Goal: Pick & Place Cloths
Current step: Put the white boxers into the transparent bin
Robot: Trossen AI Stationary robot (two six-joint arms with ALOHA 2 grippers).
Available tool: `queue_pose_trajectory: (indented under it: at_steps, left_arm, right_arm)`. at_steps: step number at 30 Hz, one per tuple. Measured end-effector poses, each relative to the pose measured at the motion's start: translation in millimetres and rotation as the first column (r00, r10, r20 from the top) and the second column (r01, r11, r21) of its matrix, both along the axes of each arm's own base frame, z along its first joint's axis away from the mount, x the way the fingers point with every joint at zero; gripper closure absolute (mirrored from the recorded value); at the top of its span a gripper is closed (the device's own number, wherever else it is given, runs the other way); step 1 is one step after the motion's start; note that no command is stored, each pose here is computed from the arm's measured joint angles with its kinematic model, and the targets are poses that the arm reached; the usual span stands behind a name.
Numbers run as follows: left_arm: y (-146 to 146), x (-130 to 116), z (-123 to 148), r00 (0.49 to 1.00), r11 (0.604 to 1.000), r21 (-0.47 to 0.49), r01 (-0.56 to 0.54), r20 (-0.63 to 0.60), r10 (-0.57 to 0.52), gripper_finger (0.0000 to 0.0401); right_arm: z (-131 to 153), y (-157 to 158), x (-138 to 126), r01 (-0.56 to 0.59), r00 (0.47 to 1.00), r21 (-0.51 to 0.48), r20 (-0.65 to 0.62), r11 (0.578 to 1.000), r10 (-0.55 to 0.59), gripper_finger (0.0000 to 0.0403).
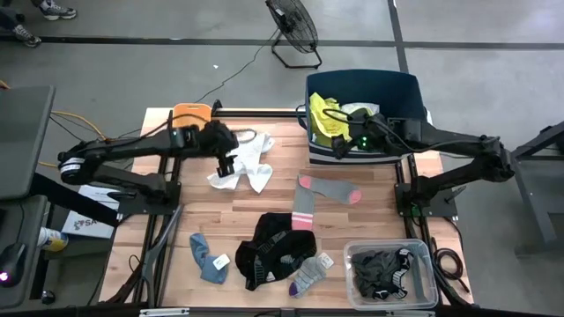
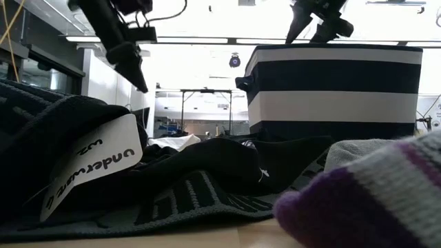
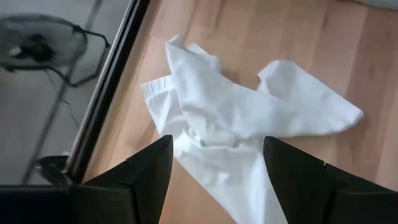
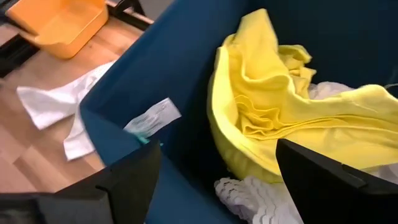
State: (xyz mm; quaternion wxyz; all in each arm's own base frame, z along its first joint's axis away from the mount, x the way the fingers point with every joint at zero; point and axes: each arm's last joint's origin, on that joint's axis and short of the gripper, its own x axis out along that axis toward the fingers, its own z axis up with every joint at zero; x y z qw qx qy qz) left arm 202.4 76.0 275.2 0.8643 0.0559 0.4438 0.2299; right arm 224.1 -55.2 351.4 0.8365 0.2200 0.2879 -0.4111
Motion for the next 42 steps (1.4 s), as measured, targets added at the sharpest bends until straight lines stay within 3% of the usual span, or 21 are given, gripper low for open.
queue_pose_trajectory:
  at_steps: [9, 20, 26, 33, 42]
  left_arm:
    - [44.4, 5.2, -20.3, 0.997, 0.990, -0.126, 0.071, -0.012, -0.073, 0.0158]
    - [70.7, 23.1, -70.0, 0.990, 0.954, -0.289, -0.082, -0.136, 0.044, 0.0158]
    - [76.6, 33.9, -89.2, 0.983, 0.909, -0.379, -0.176, -0.124, 0.139, 0.0158]
    - [79.0, 41.7, -89.2, 0.972, 0.851, -0.477, -0.217, -0.027, 0.233, 0.0158]
    - [78.8, 41.6, -89.2, 0.900, 0.727, -0.578, -0.371, -0.031, 0.434, 0.0158]
  right_arm:
    - [0.0, 16.1, 3.3, -0.124, 0.992, -0.038, -0.045, 0.992, 0.122, 0.0092]
    - [0.0, 22.6, 4.4, -0.181, 0.982, -0.058, -0.071, 0.982, 0.177, 0.0092]
    - [0.0, 22.5, 4.4, -0.191, 0.979, -0.063, -0.079, 0.980, 0.186, 0.0092]
    - [-0.1, 22.7, 4.5, -0.209, 0.975, -0.064, -0.088, 0.976, 0.204, 0.0092]
    - [-0.1, 22.7, 4.5, -0.208, 0.976, -0.064, -0.086, 0.976, 0.202, 0.0092]
